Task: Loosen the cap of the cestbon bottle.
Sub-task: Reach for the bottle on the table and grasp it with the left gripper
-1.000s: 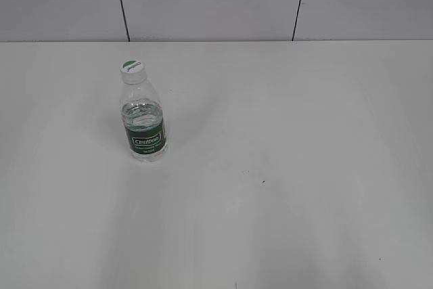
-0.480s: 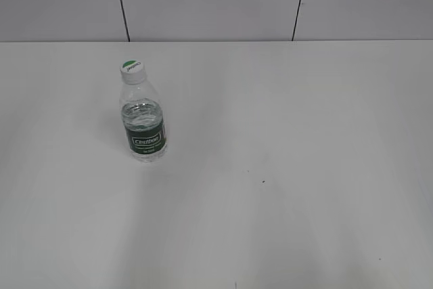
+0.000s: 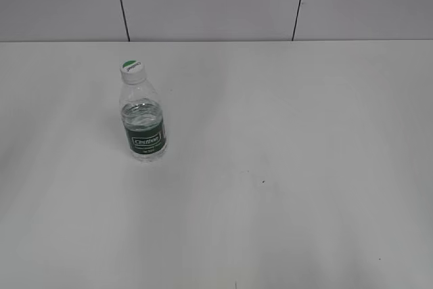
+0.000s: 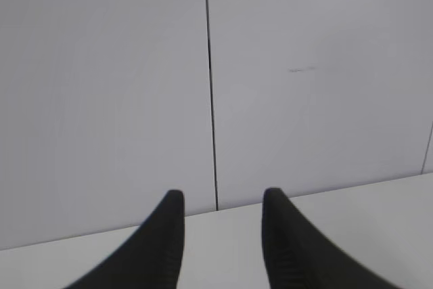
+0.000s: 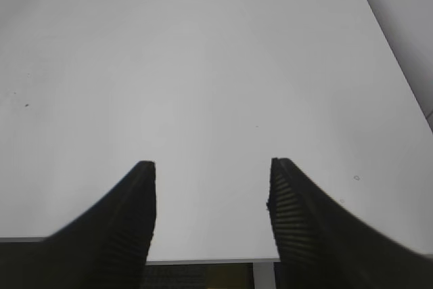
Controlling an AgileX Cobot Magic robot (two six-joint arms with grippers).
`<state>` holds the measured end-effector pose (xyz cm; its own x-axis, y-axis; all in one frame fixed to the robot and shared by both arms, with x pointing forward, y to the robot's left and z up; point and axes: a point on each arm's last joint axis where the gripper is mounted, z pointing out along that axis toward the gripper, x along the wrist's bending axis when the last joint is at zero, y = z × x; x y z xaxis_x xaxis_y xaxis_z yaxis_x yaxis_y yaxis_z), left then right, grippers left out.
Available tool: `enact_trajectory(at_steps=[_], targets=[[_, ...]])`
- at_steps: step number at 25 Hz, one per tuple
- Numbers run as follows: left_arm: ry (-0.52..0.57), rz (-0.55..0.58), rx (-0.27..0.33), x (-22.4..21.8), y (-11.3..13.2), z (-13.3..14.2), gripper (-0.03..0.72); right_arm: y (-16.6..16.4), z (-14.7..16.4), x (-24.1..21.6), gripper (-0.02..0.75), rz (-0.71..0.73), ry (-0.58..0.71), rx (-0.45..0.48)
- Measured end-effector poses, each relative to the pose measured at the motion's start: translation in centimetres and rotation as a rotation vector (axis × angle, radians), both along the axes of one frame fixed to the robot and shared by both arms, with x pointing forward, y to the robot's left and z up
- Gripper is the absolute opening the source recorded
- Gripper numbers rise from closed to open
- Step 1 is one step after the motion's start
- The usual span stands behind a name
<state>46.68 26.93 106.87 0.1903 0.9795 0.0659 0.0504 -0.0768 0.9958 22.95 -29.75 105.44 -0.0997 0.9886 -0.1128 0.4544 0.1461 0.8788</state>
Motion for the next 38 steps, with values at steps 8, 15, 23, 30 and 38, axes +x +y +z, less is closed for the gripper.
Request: enact_trajectory(at_steps=[8, 15, 23, 30, 38], targets=[[0.027, -0.066, 0.000, 5.0, -0.7, -5.9, 0.244, 0.0, 0.0, 0.0, 0.412, 0.000, 0.000, 0.000], [0.013, -0.183, -0.067, 6.2, 1.6, -8.5, 0.244, 0.0, 0.0, 0.0, 0.412, 0.000, 0.000, 0.000], [0.061, -0.445, -0.089, 5.3, 3.3, -11.0, 0.244, 0.0, 0.0, 0.0, 0.412, 0.000, 0.000, 0.000], [0.184, -0.600, -0.059, 5.3, 3.3, -14.2, 0.244, 0.0, 0.0, 0.0, 0.412, 0.000, 0.000, 0.000], [0.232, -0.926, 0.163, 7.2, 3.4, -15.1, 0.244, 0.0, 0.0, 0.0, 0.412, 0.000, 0.000, 0.000]])
